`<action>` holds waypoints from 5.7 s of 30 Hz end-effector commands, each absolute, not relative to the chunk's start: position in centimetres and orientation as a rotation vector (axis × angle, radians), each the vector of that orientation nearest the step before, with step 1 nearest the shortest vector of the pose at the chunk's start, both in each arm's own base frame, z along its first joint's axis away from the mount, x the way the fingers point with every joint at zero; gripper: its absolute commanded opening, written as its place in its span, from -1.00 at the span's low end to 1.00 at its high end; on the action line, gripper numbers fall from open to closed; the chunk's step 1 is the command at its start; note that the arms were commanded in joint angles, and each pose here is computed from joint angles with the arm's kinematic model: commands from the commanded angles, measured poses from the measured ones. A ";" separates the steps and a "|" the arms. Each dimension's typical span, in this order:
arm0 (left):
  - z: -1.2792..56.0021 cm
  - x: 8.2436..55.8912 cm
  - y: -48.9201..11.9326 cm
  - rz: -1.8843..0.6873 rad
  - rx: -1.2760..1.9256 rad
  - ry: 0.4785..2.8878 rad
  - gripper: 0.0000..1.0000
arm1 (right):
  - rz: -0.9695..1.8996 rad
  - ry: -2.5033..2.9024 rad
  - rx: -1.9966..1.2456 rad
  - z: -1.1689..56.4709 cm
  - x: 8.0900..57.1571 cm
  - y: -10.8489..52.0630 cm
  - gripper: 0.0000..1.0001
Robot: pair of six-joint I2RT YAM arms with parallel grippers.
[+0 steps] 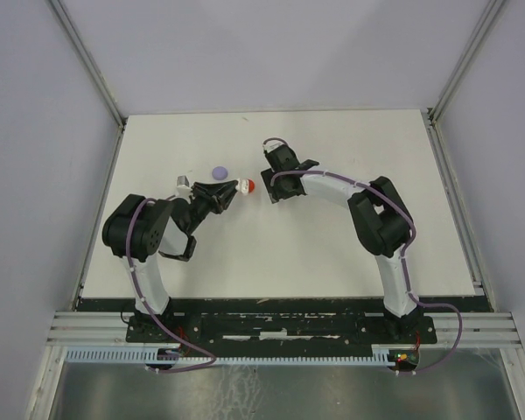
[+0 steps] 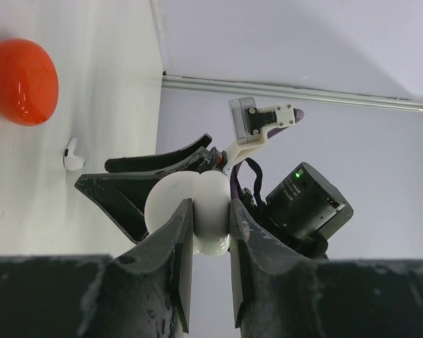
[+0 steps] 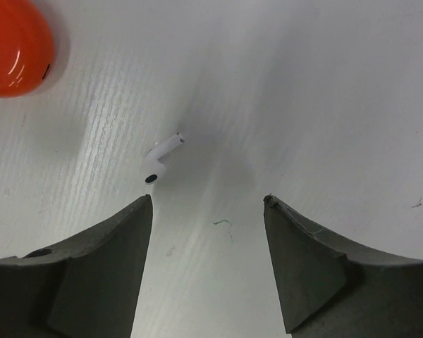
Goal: Insert the wireless bluetooth earbuds into the charging case
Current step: Pick up the earbud from the center of the board, then place the earbud in the charging case.
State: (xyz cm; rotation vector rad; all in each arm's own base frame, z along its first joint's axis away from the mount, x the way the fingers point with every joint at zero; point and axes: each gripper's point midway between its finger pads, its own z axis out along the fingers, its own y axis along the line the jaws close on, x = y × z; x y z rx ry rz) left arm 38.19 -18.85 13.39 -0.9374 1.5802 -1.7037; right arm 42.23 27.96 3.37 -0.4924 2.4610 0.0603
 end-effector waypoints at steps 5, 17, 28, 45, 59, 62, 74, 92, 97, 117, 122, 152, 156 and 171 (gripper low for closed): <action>18.4 37.4 -18.0 -1.794 -0.785 1.396 -0.94 | 0.075 2.399 -0.467 4.7 44.2 29.2 0.45; 18.3 37.4 -17.7 -1.786 -0.790 1.396 -0.94 | 0.063 2.386 -0.473 4.3 45.2 29.7 0.45; 18.1 37.5 -17.5 -1.781 -0.796 1.397 -0.94 | 0.032 2.374 -0.487 4.2 46.2 29.8 0.46; 17.9 37.6 -17.4 -1.778 -0.801 1.401 -0.94 | 0.091 2.397 -0.527 3.6 46.7 31.0 0.13; 17.9 37.7 -17.3 -1.777 -0.803 1.399 -0.94 | 0.101 2.408 -0.540 3.2 46.6 31.3 -0.22; 17.8 37.7 -17.3 -1.777 -0.803 1.400 -0.94 | 0.101 2.412 -0.545 3.2 46.7 31.2 -0.24; 17.8 37.7 -17.3 -1.776 -0.805 1.401 -0.94 | 0.103 2.466 -0.574 2.5 46.2 31.3 -0.29; 17.8 37.7 -17.3 -1.777 -0.803 1.401 -0.94 | 0.100 2.481 -0.566 2.4 46.1 30.9 -0.62; 17.9 37.6 -17.3 -1.779 -0.800 1.402 -0.94 | 0.113 2.402 -0.537 4.6 47.1 30.9 -0.88; 18.2 38.0 -23.4 -1.977 -0.883 1.428 -0.94 | 0.509 1.622 -0.433 21.2 42.4 29.2 -0.97; 18.6 38.2 -24.8 -2.048 -0.897 1.411 -0.94 | 0.599 1.365 -0.472 24.3 40.3 29.7 -0.97; 20.2 37.2 -27.6 -2.166 -0.744 1.457 -0.94 | 0.760 1.113 -0.687 21.2 35.4 32.8 -0.97; 20.6 37.1 -27.6 -2.172 -0.728 1.453 -0.94 | 0.753 1.126 -0.698 20.4 35.2 32.7 -0.97; 21.4 36.5 -28.0 -2.198 -0.672 1.466 -0.94 | 0.683 1.145 -0.679 19.9 35.8 31.8 -0.97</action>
